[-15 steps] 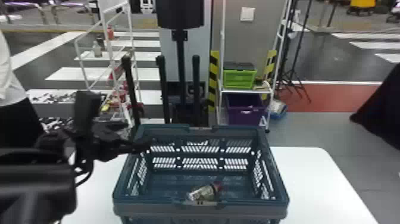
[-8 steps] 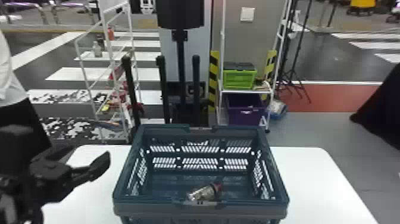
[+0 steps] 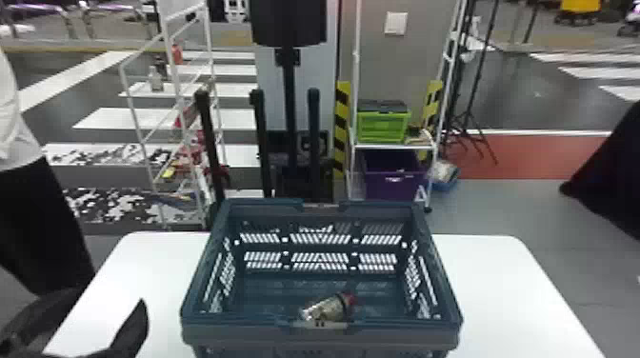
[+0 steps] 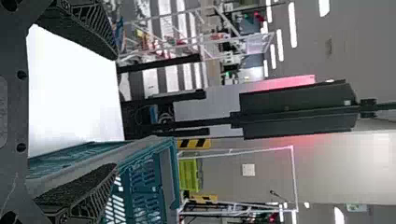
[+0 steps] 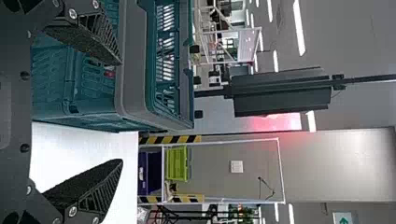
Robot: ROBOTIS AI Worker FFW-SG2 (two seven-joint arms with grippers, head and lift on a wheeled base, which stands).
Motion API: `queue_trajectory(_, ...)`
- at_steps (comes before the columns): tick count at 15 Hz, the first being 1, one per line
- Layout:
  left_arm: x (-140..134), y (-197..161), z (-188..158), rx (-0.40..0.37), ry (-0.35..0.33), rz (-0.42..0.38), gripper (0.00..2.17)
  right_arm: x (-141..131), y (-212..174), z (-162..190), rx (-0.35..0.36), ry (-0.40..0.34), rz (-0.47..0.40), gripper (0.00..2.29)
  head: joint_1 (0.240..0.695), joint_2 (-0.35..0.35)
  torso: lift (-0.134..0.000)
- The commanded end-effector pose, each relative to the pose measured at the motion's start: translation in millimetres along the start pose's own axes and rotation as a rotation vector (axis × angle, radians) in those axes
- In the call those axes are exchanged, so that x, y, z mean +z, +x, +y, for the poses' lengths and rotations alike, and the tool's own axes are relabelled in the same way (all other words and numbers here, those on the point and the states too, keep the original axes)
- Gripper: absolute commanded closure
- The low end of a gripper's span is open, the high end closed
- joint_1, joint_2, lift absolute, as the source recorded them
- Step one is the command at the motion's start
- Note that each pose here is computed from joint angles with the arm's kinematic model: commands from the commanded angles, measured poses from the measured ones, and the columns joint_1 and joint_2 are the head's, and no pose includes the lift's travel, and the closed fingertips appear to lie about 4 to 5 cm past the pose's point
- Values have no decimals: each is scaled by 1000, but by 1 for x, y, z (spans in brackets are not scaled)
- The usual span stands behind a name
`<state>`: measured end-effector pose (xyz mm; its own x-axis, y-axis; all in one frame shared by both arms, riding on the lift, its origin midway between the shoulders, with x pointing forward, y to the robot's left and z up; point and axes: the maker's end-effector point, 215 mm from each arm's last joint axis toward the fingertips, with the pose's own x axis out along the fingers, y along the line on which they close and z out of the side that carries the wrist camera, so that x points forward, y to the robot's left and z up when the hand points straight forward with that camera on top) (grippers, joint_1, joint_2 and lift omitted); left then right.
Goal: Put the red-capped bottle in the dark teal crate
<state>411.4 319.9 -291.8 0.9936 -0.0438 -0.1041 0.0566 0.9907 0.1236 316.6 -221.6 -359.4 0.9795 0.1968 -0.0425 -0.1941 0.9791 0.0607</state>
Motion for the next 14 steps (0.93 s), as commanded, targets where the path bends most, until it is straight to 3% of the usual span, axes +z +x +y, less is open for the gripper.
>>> queue_trajectory(1, -4, -31, -19, 6, 25, -114, 76, -1, 2, 3, 7, 1, 5, 147, 499, 0, 0)
queue_trajectory(4, -45, -57, -53, 10, 11, -100, 76, -1, 4, 4, 7, 1, 6, 147, 499, 0, 0)
queue_trajectory(8, -76, -77, -86, 20, -25, -101, 70, -3, 5, 7, 14, -1, 7, 147, 499, 0, 0)
queue_trajectory(14, -70, -83, -85, 32, -27, -122, 70, -4, 7, 16, 27, 7, 6, 147, 499, 0, 0)
